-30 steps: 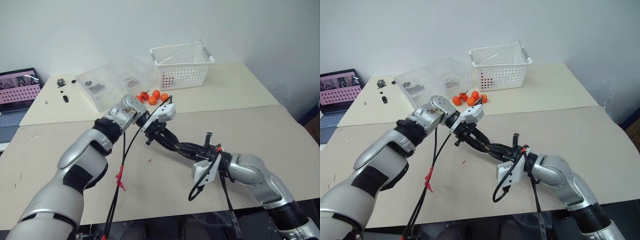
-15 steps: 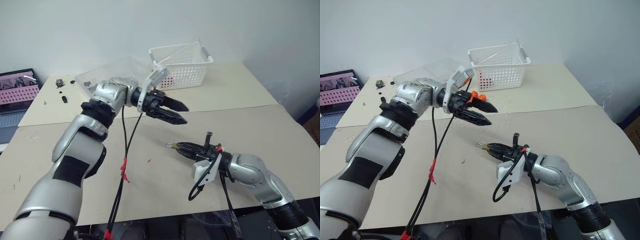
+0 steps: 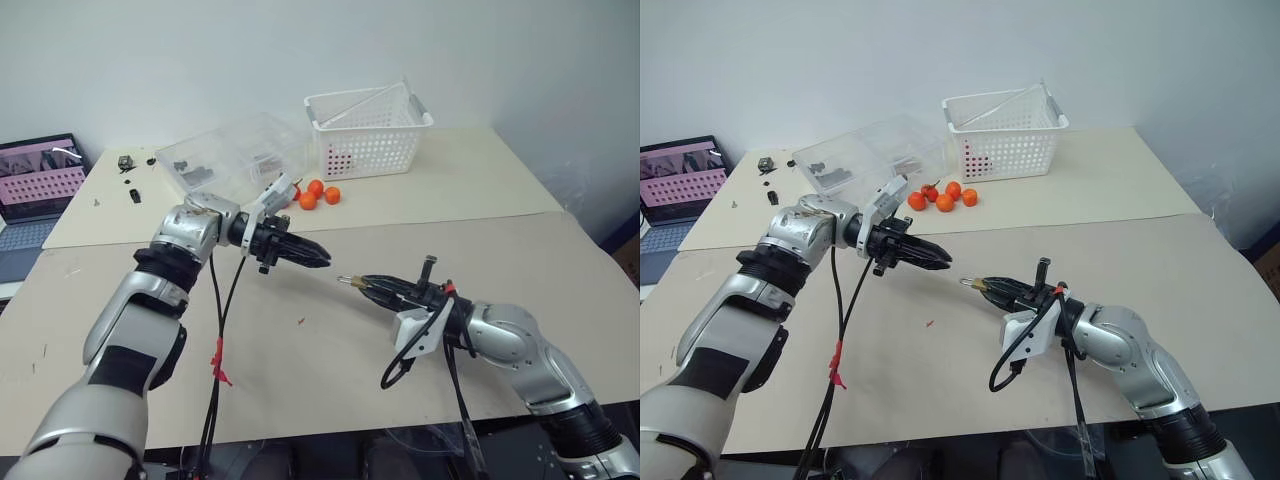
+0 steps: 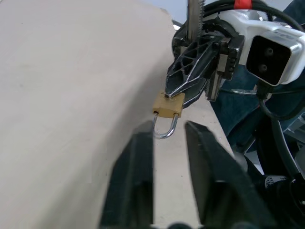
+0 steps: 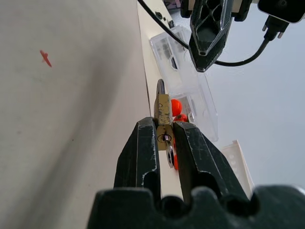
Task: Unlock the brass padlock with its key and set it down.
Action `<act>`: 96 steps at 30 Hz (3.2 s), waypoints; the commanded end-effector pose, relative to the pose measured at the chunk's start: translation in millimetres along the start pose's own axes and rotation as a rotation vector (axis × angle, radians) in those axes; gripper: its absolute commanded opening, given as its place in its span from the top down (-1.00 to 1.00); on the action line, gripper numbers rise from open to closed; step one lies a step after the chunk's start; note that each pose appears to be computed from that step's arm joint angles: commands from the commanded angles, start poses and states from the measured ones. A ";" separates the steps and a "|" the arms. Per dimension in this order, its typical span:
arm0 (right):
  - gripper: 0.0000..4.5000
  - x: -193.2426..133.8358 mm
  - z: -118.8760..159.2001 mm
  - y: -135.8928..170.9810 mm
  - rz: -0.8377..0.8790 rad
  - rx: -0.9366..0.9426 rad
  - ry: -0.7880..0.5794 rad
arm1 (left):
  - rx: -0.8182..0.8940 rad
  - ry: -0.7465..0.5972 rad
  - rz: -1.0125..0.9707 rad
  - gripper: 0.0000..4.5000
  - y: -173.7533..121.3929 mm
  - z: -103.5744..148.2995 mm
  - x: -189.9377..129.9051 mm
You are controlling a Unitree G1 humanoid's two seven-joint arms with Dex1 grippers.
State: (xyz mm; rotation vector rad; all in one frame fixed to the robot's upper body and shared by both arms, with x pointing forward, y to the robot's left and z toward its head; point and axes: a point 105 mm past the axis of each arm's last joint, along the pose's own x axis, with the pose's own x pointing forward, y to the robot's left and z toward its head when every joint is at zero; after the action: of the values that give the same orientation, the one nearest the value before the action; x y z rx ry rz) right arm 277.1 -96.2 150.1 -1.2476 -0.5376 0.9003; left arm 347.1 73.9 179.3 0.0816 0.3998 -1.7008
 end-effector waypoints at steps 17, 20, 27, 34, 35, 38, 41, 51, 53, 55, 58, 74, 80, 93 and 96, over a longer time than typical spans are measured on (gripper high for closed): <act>0.95 1.4 20.4 -18.0 -0.046 -0.012 -0.052 | 0.070 -0.025 0.004 0.96 4.2 10.8 15.3; 0.95 1.8 21.4 -20.9 -0.055 -0.014 -0.053 | 0.073 -0.025 0.004 0.96 4.9 10.9 16.6; 0.95 1.6 19.7 -29.6 -0.076 -0.035 -0.050 | 0.078 -0.016 0.001 0.96 4.5 9.8 17.5; 0.95 2.3 15.3 -43.1 -0.098 -0.069 -0.039 | 0.080 -0.019 0.000 0.96 4.3 11.1 18.8; 0.95 2.6 13.9 -43.9 -0.099 -0.073 -0.034 | 0.080 -0.019 0.000 0.96 4.3 10.9 19.1; 0.95 3.7 11.3 -47.2 -0.108 -0.085 -0.027 | 0.079 -0.021 -0.001 0.96 4.0 10.2 20.0; 0.95 4.8 9.9 -49.7 -0.114 -0.092 -0.023 | 0.079 -0.023 0.000 0.96 3.9 10.3 20.7; 0.95 5.6 2.8 -44.6 -0.100 -0.104 -0.009 | 0.082 -0.028 0.019 0.96 5.6 12.1 19.3; 0.95 4.4 2.8 -44.5 -0.099 -0.104 -0.009 | 0.082 -0.024 0.027 0.96 6.2 11.4 17.5; 0.95 2.7 2.5 -45.4 -0.100 -0.106 -0.009 | 0.084 -0.013 0.048 0.96 8.1 9.6 14.5; 0.95 -0.7 1.9 -47.7 -0.100 -0.109 -0.007 | 0.092 0.021 0.095 0.96 12.1 2.0 7.5; 0.95 6.0 -1.4 -20.8 -0.017 -0.133 -0.039 | 0.139 0.074 0.116 -0.81 -26.5 -5.7 -35.1; 0.95 15.6 -3.5 -15.2 0.012 -0.170 -0.076 | 0.243 0.115 0.215 -0.96 -34.2 0.1 -45.3; 0.95 46.7 -16.6 11.0 0.105 -0.402 -0.137 | 0.259 0.131 0.228 -0.96 -55.1 1.0 -38.1; 0.95 58.2 -18.1 13.5 0.125 -0.457 -0.162 | 0.278 0.183 0.223 -0.96 -54.6 -6.4 -38.9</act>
State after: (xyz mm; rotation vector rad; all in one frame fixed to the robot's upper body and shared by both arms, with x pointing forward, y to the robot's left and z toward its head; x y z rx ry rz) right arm 318.6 -65.0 116.5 -1.6321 -0.7615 1.0419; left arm 301.6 117.2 190.8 0.4163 0.3000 -1.5188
